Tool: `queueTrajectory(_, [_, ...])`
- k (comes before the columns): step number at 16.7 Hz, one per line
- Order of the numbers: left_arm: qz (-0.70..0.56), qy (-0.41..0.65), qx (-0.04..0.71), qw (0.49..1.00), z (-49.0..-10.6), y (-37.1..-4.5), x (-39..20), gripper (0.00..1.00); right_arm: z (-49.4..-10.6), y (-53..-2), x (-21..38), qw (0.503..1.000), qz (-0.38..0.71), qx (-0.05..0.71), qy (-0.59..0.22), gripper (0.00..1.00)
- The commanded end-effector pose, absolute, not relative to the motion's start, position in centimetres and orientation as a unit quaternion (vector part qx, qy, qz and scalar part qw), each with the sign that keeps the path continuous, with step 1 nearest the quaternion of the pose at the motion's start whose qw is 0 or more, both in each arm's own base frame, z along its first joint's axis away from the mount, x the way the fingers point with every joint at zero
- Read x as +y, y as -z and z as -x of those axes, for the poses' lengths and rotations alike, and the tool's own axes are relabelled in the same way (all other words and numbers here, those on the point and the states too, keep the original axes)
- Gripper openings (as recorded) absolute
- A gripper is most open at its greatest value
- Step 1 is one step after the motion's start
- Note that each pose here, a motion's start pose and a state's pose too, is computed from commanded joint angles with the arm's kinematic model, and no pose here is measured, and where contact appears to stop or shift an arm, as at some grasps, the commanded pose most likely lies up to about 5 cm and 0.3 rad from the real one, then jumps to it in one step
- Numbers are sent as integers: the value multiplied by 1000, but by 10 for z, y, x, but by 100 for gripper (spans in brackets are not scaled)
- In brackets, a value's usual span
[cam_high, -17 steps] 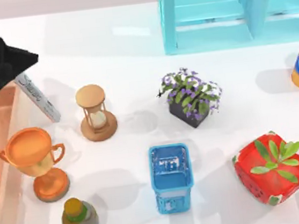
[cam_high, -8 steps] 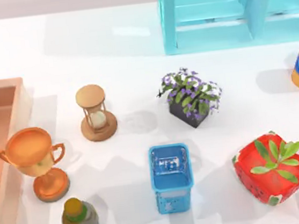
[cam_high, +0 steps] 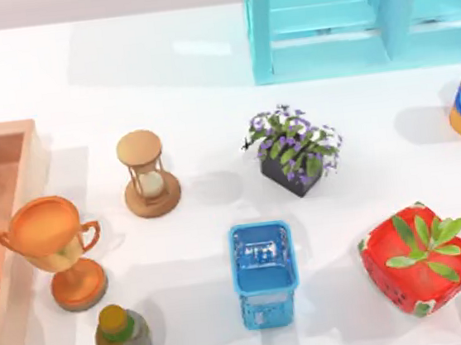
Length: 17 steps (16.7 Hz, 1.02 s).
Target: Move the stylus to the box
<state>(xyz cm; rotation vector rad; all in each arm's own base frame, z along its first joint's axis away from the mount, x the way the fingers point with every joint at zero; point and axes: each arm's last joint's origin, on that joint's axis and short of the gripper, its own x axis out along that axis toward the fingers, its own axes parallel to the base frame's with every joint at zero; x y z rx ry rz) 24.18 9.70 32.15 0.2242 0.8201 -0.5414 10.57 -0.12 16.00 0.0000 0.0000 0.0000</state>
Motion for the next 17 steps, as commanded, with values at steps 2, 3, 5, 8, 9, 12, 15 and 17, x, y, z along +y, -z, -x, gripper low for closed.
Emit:
queueTrajectory(2, [-108,261,394,875,-243,-320,96,0,-106,-160,-1,1000,0,0,0,100])
queueTrajectory(3, [-107,261,395,874,-244,-316,96,0,-106,-160,-1,1000,0,0,0,100])
queueTrajectory(5, [-105,261,397,874,-247,-306,94,0,-106,-160,-1,1000,0,0,0,100])
queueTrajectory(8, [-110,259,391,876,-253,-289,92,0,-106,-160,-1,1000,0,0,0,100])
queueTrajectory(9, [-111,258,389,877,-254,-283,91,0,-106,-160,-1,1000,0,0,0,100])
queueTrajectory(12, [-109,259,391,876,-258,-264,87,0,-106,-160,-1,1000,0,0,0,100])
queueTrajectory(15, [-107,259,393,876,-259,-260,86,0,-106,-160,-1,1000,0,0,0,100])
queueTrajectory(17, [-107,259,393,876,-259,-260,86,0,-106,-160,-1,1000,0,0,0,100])
